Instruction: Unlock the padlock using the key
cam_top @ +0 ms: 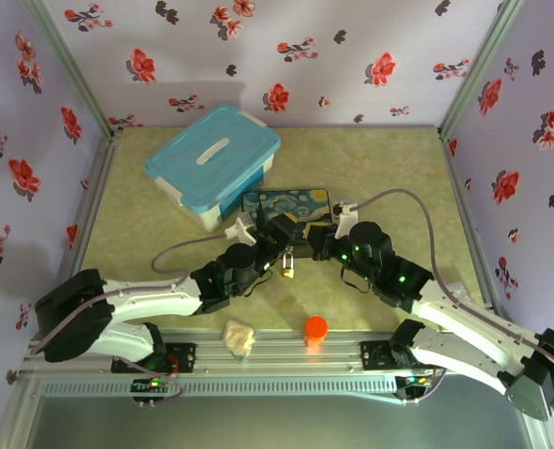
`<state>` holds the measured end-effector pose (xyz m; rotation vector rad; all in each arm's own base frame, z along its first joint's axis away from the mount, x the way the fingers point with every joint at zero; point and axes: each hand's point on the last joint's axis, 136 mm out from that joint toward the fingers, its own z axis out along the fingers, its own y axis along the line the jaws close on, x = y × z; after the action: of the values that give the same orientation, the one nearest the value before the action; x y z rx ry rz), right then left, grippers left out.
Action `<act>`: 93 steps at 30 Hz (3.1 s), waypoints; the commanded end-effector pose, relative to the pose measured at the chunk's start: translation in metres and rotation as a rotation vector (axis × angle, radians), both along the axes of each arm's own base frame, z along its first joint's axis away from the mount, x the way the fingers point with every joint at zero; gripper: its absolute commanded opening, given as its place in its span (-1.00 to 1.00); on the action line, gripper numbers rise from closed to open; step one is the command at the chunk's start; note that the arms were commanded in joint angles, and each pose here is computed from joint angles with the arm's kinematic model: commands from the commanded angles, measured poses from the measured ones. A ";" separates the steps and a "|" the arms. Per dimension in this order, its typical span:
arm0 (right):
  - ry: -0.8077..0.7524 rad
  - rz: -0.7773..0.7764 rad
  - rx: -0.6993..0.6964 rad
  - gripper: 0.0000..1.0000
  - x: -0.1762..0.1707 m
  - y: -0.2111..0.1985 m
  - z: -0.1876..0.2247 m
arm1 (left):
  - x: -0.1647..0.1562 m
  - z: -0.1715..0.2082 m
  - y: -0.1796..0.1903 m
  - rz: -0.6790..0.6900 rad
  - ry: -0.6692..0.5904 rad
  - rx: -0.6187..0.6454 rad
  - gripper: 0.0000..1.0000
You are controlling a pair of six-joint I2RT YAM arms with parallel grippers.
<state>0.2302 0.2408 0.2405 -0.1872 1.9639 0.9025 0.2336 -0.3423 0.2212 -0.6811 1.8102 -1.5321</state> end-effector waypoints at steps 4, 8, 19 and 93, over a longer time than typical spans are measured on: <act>-0.104 -0.014 0.094 -1.00 0.001 0.006 0.025 | -0.001 0.022 -0.007 0.034 0.056 -0.204 0.87; -0.111 0.006 0.106 -1.00 0.001 0.013 0.022 | -0.001 0.026 -0.013 0.016 0.079 -0.320 0.88; -0.107 0.047 0.107 -1.00 -0.001 0.032 0.002 | -0.003 0.041 -0.019 -0.027 0.070 -0.442 0.83; -0.142 0.509 0.375 0.27 -0.043 0.034 0.062 | -0.027 0.088 0.020 -0.312 -0.709 0.431 -1.00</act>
<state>0.2027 0.2608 0.2831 -0.4041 1.6907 1.5027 0.2158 -0.3190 0.2983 0.2090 1.6750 -1.2905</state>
